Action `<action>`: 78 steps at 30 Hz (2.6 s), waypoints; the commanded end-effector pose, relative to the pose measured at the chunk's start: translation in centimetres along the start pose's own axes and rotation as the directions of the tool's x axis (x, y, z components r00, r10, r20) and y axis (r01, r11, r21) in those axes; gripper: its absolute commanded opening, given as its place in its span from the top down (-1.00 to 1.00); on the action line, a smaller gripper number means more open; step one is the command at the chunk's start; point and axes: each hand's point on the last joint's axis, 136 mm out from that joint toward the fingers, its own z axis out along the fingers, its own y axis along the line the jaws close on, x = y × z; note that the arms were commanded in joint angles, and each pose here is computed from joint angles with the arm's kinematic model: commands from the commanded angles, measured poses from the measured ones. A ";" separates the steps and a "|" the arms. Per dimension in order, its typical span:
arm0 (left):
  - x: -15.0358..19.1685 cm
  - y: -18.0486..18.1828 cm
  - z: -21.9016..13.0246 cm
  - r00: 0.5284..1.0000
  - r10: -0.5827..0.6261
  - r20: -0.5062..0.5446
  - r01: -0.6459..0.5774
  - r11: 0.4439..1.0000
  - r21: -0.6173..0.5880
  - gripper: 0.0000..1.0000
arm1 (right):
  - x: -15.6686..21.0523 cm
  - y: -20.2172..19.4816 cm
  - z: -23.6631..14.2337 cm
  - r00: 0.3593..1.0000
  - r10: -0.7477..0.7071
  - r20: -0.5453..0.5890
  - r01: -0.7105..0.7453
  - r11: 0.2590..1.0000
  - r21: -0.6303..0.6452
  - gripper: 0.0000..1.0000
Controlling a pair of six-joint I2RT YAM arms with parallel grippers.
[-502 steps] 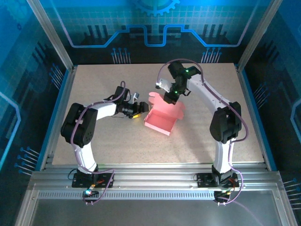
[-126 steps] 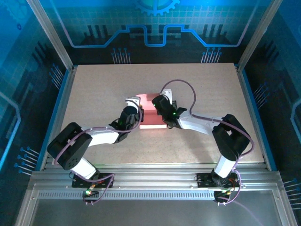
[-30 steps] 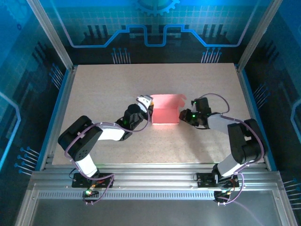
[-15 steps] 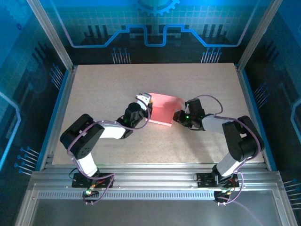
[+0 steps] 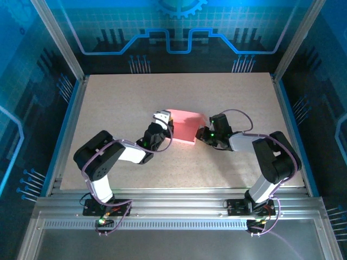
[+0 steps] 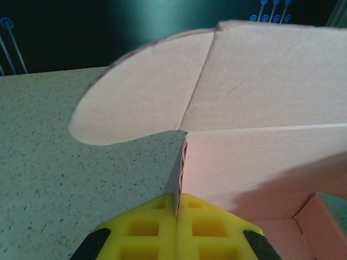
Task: Fold the paper box
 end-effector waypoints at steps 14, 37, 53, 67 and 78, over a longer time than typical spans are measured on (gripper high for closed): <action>7.1 -1.9 -2.5 0.996 -0.082 -0.047 0.086 0.992 0.093 1.00 | 0.5 1.1 0.6 1.000 -0.021 -0.011 0.021 1.000 -0.008 0.43; 6.3 -1.5 -1.9 0.987 -0.063 -0.145 0.065 0.998 0.008 1.00 | -1.0 1.2 -8.2 0.883 -0.465 0.058 0.446 0.872 0.203 -0.48; 3.6 -2.3 -2.1 0.989 0.026 -0.148 -0.023 0.999 0.024 1.00 | -2.3 2.6 -8.5 0.809 -0.585 0.058 0.554 0.792 0.254 -0.50; 4.7 -2.7 -1.7 0.982 0.049 -0.181 -0.045 0.999 0.030 1.00 | -2.9 5.4 -7.5 0.722 -0.692 0.000 0.666 0.695 0.271 -0.04; 4.9 -2.7 -1.5 0.977 0.065 -0.203 -0.061 0.998 0.027 1.00 | -1.6 5.6 -11.6 0.657 -0.716 0.236 0.704 0.695 0.149 -0.47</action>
